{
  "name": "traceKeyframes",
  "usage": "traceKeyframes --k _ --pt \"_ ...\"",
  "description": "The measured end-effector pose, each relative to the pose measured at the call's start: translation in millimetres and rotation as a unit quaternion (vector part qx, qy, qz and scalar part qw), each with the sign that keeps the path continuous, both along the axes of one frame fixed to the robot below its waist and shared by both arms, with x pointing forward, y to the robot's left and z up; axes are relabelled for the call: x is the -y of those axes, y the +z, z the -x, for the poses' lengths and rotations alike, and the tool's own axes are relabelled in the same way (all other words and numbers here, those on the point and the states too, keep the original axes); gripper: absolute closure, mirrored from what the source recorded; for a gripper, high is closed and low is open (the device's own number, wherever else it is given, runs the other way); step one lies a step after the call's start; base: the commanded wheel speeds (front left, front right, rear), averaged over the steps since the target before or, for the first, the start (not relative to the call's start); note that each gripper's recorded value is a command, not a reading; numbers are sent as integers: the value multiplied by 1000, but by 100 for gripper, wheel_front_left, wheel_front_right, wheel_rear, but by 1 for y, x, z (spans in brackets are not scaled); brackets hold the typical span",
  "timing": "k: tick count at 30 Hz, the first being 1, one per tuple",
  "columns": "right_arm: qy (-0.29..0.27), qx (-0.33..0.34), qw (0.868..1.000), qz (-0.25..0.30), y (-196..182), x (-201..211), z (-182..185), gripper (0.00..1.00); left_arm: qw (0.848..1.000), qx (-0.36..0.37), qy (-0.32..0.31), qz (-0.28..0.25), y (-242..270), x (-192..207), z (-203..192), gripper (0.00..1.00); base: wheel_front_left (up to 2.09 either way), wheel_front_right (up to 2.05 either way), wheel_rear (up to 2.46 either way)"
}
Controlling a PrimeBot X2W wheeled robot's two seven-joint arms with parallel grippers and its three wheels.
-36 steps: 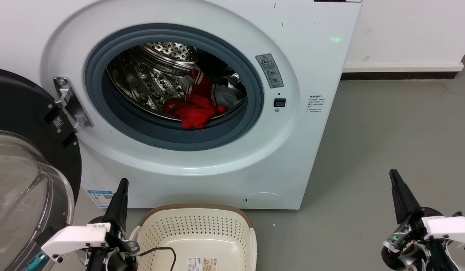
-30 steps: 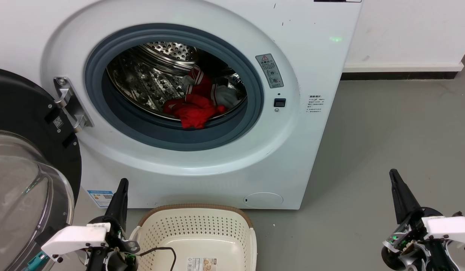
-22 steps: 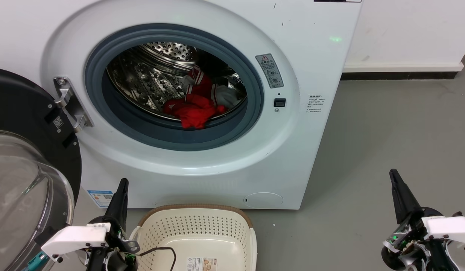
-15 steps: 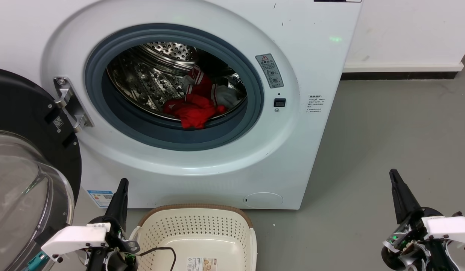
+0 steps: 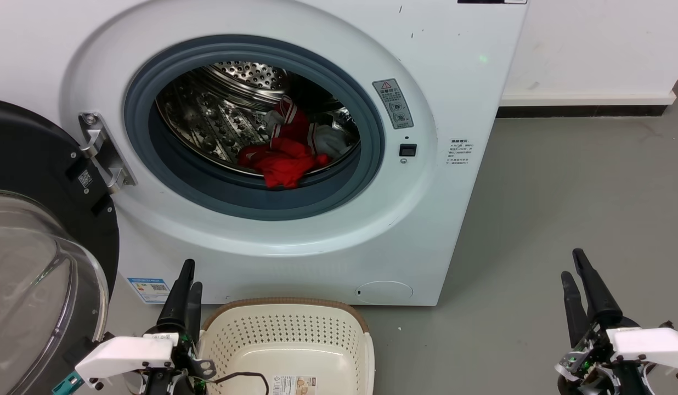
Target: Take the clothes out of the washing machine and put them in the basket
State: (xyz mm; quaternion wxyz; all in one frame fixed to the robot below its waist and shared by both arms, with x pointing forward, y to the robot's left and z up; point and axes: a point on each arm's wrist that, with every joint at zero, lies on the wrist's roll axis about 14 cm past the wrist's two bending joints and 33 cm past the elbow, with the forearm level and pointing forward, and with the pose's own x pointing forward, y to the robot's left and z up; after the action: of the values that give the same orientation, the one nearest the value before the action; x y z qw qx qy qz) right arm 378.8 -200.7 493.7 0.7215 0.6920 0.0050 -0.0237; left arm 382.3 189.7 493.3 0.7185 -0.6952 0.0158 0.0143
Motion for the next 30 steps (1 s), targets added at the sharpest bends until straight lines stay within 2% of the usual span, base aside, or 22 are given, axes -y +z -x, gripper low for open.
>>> traceKeyframes --k 10,11,16,21,30 --pt "-3 9 995 102 8 1 3 0 997 22 6 -74 15 0 -3 0 0 0 0" --pt "-1 10 991 132 10 1 4 0 995 28 6 -94 19 1 -4 0 0 0 0" --pt "1 18 979 205 16 0 4 0 988 40 2 -146 27 5 -6 0 0 0 0" --pt "0 26 960 278 22 -1 6 0 978 51 -1 -200 33 9 -9 0 0 0 0" --pt "1 31 929 370 26 -3 9 0 955 64 -8 -290 39 17 -10 0 0 0 0"
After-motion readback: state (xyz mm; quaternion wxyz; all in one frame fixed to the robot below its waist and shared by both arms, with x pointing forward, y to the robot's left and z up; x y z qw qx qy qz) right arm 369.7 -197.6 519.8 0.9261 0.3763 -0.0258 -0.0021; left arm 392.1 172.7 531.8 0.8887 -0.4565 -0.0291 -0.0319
